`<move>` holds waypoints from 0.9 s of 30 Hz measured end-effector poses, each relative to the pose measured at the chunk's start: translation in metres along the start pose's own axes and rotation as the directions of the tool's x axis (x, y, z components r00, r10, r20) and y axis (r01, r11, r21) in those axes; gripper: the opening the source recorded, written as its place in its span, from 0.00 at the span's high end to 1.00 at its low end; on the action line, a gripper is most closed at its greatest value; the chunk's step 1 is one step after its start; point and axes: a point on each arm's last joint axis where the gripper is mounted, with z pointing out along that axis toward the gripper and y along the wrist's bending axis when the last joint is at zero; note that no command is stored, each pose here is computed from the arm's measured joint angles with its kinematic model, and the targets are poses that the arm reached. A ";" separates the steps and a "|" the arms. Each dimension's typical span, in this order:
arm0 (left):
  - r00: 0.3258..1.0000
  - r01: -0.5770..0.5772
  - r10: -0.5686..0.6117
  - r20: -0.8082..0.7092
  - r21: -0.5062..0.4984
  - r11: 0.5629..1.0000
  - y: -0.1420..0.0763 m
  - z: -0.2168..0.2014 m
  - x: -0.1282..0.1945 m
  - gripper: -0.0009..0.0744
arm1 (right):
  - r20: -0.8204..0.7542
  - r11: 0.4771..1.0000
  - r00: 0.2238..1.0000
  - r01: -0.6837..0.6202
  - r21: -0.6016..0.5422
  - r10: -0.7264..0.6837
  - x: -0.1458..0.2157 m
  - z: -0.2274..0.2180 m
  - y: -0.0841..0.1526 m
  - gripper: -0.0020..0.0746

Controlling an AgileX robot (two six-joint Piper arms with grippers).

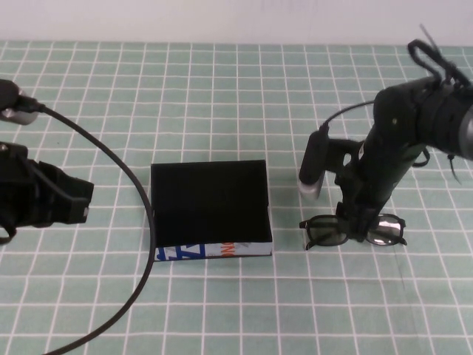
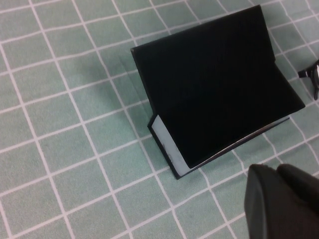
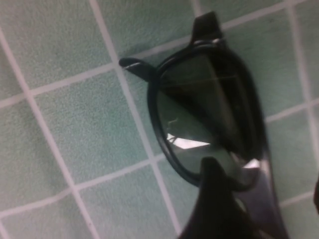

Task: Return glasses to glasses case
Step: Pick up the glasses from the table

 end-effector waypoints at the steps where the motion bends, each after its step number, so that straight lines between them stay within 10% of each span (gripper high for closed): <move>1: 1.000 0.000 0.000 0.000 0.000 1.000 0.000 0.000 0.000 0.99 | -0.005 1.000 1.000 0.000 -0.006 0.000 0.000 0.003 0.000 0.49; 8: 1.000 0.000 0.000 0.000 0.000 1.000 0.000 0.000 0.000 0.99 | -0.023 1.000 1.000 0.001 -0.023 -0.001 0.001 0.014 0.000 0.52; 16: 1.000 -0.004 0.004 -0.001 -0.001 1.000 0.000 0.000 0.000 0.99 | -0.048 0.998 0.999 0.000 -0.061 -0.003 0.003 0.010 0.003 0.92; 27: 0.999 -0.033 0.032 -0.010 -0.034 0.999 0.004 0.000 0.001 0.99 | -0.018 0.998 1.000 -0.001 -0.070 0.000 -0.002 -0.030 0.004 0.94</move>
